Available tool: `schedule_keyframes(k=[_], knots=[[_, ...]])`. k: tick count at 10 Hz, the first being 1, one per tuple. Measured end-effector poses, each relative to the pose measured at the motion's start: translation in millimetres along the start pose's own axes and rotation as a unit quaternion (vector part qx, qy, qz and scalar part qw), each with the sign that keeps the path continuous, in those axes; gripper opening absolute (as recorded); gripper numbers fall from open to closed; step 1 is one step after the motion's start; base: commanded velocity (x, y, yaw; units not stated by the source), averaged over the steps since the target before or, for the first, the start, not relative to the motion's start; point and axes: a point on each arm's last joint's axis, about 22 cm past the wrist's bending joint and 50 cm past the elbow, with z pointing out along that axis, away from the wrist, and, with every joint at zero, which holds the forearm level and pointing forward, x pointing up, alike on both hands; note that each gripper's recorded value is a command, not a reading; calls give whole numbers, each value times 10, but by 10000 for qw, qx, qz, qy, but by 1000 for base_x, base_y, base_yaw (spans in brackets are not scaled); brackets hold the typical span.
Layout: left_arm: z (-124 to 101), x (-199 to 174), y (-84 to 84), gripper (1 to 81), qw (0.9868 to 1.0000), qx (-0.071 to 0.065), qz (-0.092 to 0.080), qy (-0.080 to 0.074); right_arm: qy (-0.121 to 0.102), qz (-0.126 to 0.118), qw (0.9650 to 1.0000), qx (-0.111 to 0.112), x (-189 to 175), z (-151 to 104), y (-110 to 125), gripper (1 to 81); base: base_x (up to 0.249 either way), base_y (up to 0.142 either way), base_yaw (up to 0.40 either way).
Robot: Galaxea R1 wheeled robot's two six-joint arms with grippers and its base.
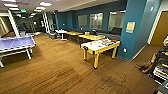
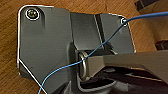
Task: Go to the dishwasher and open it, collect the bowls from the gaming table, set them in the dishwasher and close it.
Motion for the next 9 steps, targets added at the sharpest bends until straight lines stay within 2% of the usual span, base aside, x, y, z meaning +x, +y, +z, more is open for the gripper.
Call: schedule_keyframes(k=[4, 6, 9], knots=[[1, 6, 3, 811, 10000, -2, -2, 14, -2, 1, 10000, 0, -4, 0, 0, 811, 21, 0, 0], [-8, -158, 10, 811, 10000, -4, -29, -67, -74, 20, 10000, 2, -158, -5, -9, 811, 123, 0, 0], [3, 88, -3, 811, 10000, 1, 23, 92, 42, -9, 10000, 2, 24, 2, -3, 811, 153, 0, 0]])
